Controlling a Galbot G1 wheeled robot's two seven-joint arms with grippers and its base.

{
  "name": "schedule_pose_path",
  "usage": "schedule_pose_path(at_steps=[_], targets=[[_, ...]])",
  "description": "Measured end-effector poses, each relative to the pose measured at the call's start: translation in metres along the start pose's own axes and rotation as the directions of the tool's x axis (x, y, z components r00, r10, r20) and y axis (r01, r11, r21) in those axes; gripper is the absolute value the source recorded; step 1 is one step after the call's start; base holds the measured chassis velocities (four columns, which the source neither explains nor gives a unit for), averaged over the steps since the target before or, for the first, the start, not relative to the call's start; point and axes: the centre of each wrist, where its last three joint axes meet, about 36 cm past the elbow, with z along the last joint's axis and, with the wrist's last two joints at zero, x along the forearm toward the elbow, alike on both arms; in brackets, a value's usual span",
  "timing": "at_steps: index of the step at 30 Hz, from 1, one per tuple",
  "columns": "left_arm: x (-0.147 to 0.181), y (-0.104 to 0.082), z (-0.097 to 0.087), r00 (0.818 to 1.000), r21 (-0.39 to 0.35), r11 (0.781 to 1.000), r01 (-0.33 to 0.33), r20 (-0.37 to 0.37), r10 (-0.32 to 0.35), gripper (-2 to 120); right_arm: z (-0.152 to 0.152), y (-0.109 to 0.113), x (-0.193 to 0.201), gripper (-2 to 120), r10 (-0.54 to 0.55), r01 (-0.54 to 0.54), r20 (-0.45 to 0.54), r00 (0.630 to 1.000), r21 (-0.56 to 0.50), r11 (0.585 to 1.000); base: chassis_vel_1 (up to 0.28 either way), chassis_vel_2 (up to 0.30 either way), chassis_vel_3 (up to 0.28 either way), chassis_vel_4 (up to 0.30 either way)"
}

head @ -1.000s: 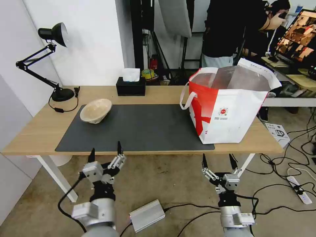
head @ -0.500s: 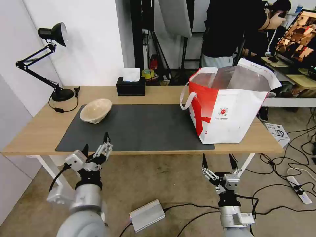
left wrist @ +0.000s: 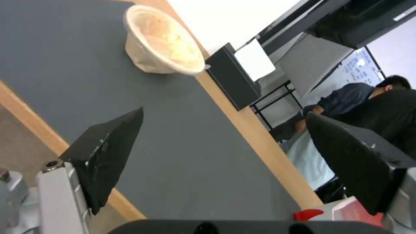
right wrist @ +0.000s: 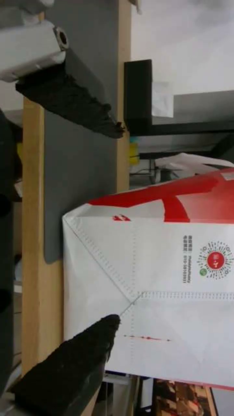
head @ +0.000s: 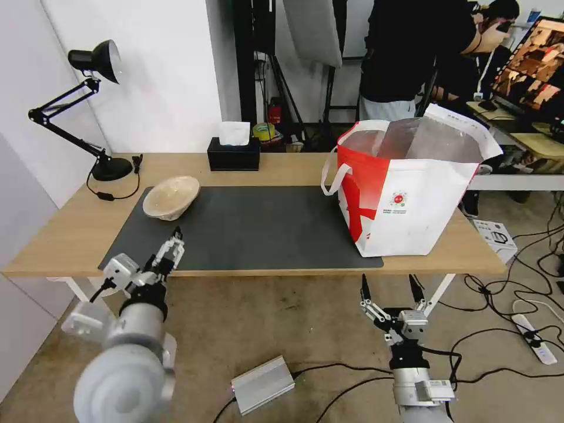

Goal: Pick up the trash from the table and place it into the takeout bag.

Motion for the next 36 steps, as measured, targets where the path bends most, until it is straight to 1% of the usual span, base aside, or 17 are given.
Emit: schedule_pose_path(at_steps=[4, 6, 12, 16, 20, 22, 25, 26, 29, 36], targets=[[-0.012, 0.0, -0.005, 1.0, 0.014, 1.0, 0.004, -0.01, -0.004, 100, 0.0, 0.0, 0.0, 100, 0.0, 0.0, 0.0, 1.0, 0.0, 1.0, 0.0, 0.0, 0.0, 0.0], [-0.025, -0.003, -0.011, 1.0, 0.03, 0.999, 0.011, -0.011, -0.011, 100, 0.0, 0.0, 0.0, 100, 0.0, 0.0, 0.0, 1.0, 0.0, 1.0, 0.0, 0.0, 0.0, 0.0], [-0.042, -0.007, -0.015, 1.0, 0.04, 0.999, 0.024, -0.01, -0.024, 100, 0.0, 0.0, 0.0, 100, 0.0, 0.0, 0.0, 1.0, 0.0, 1.0, 0.0, 0.0, 0.0, 0.0], [-0.06, -0.006, -0.019, 0.999, 0.028, 0.998, 0.055, -0.002, -0.055, 100, 0.0, 0.0, 0.0, 100, 0.0, 0.0, 0.0, 1.0, 0.0, 1.0, 0.0, 0.0, 0.0, 0.0], [-0.07, -0.005, -0.022, 0.997, 0.027, 0.997, 0.077, 0.0, -0.077, 100, 0.0, 0.0, 0.0, 100, 0.0, 0.0, 0.0, 1.0, 0.0, 1.0, 0.0, 0.0, 0.0, 0.0], [-0.07, -0.005, -0.022, 0.997, 0.027, 0.997, 0.077, 0.0, -0.077, 100, 0.0, 0.0, 0.0, 100, 0.0, 0.0, 0.0, 1.0, 0.0, 1.0, 0.0, 0.0, 0.0, 0.0], [-0.081, -0.007, -0.027, 0.994, 0.044, 0.993, 0.107, -0.007, -0.107, 100, 0.0, 0.0, 0.0, 100, 0.0, 0.0, 0.0, 1.0, 0.0, 1.0, 0.0, 0.0, 0.0, 0.0], [-0.081, -0.007, -0.027, 0.994, 0.044, 0.993, 0.107, -0.007, -0.107, 100, 0.0, 0.0, 0.0, 100, 0.0, 0.0, 0.0, 1.0, 0.0, 1.0, 0.0, 0.0, 0.0, 0.0], [-0.092, -0.006, -0.031, 0.99, 0.049, 0.989, 0.139, -0.016, -0.138, 100, 0.0, 0.0, 0.0, 100, 0.0, 0.0, 0.0, 1.0, 0.0, 1.0, 0.0, 0.0, 0.0, 0.0], [-0.109, -0.007, -0.036, 0.985, 0.046, 0.984, 0.172, -0.029, -0.171, 100, 0.0, 0.0, 0.0, 100, 0.0, 0.0, 0.0, 1.0, 0.0, 1.0, 0.0, 0.0, 0.0, 0.0]])
